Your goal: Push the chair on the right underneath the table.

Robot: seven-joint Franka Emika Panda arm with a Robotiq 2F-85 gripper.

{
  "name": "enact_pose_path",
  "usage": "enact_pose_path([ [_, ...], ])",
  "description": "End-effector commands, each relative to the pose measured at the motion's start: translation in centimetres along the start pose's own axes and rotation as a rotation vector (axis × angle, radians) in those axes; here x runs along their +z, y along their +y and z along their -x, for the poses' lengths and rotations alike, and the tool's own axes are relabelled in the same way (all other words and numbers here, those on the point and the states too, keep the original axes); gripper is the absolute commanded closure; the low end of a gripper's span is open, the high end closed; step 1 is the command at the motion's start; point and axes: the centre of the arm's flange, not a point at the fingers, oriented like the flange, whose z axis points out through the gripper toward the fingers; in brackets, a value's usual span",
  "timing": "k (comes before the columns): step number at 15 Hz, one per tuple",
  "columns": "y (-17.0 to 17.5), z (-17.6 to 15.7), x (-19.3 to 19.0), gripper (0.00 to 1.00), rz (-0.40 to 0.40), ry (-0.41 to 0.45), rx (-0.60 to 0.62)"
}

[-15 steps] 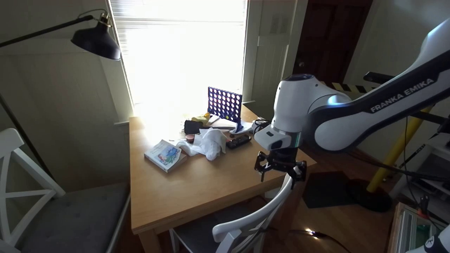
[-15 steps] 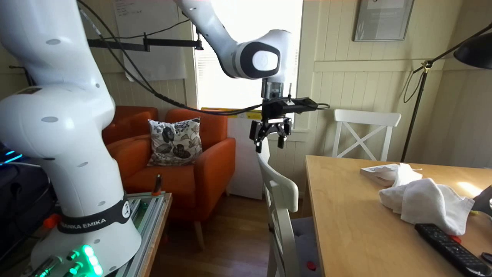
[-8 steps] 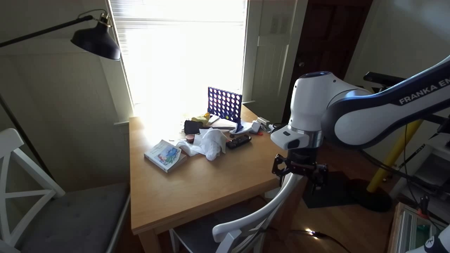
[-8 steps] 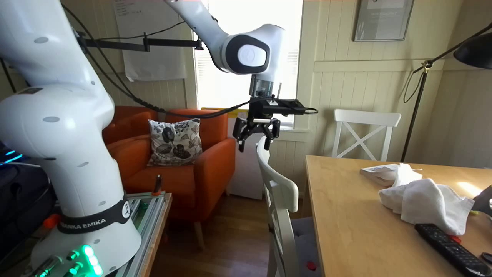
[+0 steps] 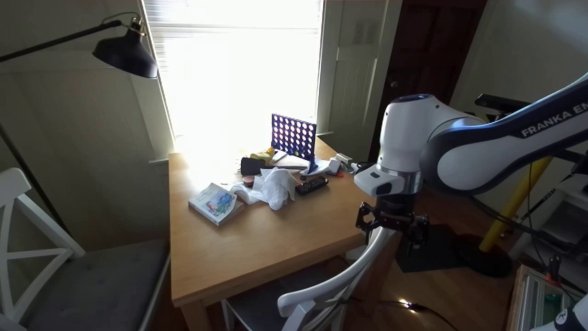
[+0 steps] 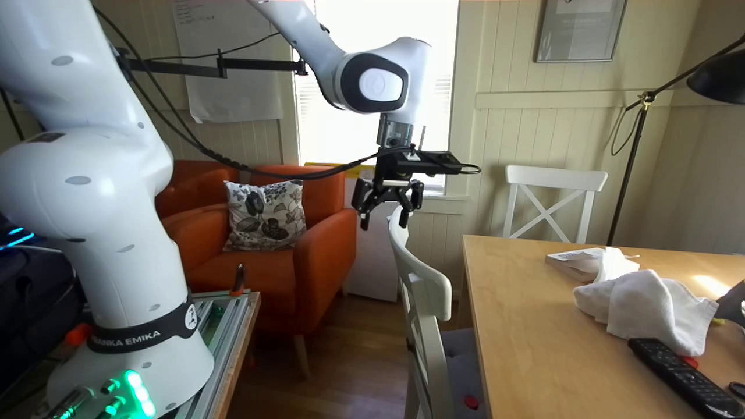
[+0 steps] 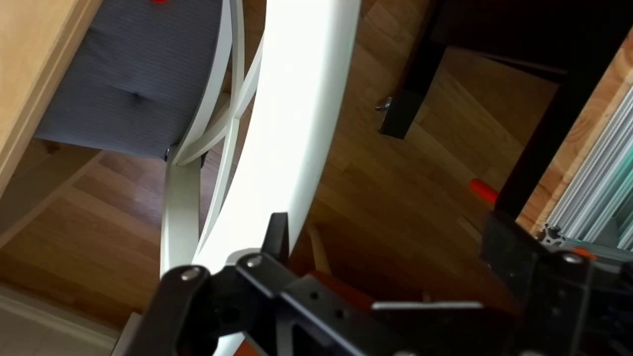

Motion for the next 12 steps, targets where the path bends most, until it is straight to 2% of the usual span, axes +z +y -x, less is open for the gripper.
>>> enact_pose_path([
  [1, 0.0, 0.0, 0.0, 0.00, 0.000, 0.000, 0.000],
  [6, -1.4, -1.0, -0.2, 0.00, -0.006, 0.012, 0.044],
  [9, -2.8, -1.6, 0.4, 0.00, 0.048, 0.047, 0.170],
  [12, -3.5, -2.0, 1.2, 0.00, 0.108, 0.122, 0.289],
])
